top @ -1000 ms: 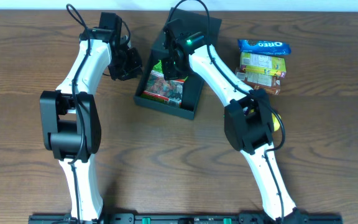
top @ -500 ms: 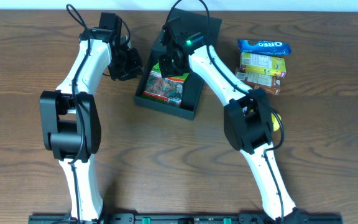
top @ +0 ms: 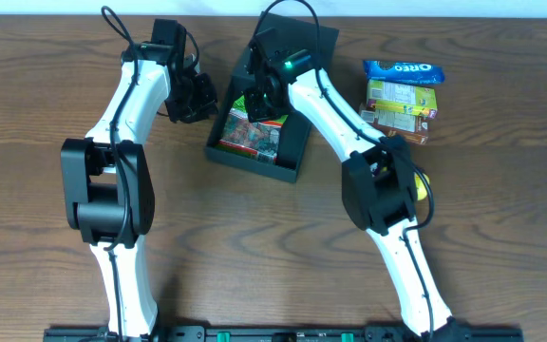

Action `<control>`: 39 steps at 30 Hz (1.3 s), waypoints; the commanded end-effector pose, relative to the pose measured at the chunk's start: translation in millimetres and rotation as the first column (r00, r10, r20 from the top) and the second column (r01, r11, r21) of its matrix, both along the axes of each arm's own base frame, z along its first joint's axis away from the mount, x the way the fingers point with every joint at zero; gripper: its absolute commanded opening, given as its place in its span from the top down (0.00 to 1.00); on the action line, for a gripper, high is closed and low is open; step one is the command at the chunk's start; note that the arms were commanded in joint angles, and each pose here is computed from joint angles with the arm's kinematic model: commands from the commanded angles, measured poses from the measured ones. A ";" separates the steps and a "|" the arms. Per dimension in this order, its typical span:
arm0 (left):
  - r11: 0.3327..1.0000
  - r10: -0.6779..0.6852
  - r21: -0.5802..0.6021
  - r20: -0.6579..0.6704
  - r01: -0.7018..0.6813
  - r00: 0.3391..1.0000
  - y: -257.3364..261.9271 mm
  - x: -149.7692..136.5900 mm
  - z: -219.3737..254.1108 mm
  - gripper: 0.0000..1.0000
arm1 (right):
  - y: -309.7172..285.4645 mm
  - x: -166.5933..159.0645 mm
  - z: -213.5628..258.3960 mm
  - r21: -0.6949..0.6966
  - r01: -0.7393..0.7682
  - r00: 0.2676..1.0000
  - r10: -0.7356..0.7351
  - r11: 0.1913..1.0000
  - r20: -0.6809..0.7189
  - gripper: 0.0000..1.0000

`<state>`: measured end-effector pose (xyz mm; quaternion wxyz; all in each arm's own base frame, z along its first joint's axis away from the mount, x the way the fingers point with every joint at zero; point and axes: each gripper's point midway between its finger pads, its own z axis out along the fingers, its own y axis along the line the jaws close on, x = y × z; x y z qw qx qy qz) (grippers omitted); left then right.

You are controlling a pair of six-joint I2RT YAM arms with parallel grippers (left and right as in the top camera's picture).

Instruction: Pack container

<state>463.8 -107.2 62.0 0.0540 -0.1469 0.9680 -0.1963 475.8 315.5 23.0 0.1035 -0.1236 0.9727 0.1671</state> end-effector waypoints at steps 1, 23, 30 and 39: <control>1.000 0.003 0.000 -0.020 -0.003 1.000 -1.3 -4.6 -3.5 0.76 | 3.2 -11.6 -44.0 -0.049 -0.031 0.998 0.028 0.998 -0.056 0.99; 1.000 -0.005 0.004 -0.039 0.005 0.999 -0.7 -9.7 -4.5 0.77 | -53.1 -7.5 143.6 0.070 -0.026 0.994 0.019 0.997 0.103 0.98; 1.000 -0.008 0.005 -0.037 0.008 0.999 -0.6 -9.5 -4.5 0.77 | -129.7 -15.3 150.9 -0.108 0.110 0.992 -0.104 0.988 0.066 0.99; 1.000 -0.007 0.004 -0.039 0.007 0.999 -0.6 -9.9 -4.6 0.78 | -158.1 -45.5 58.3 -0.127 0.174 0.963 -0.196 0.977 -0.186 0.99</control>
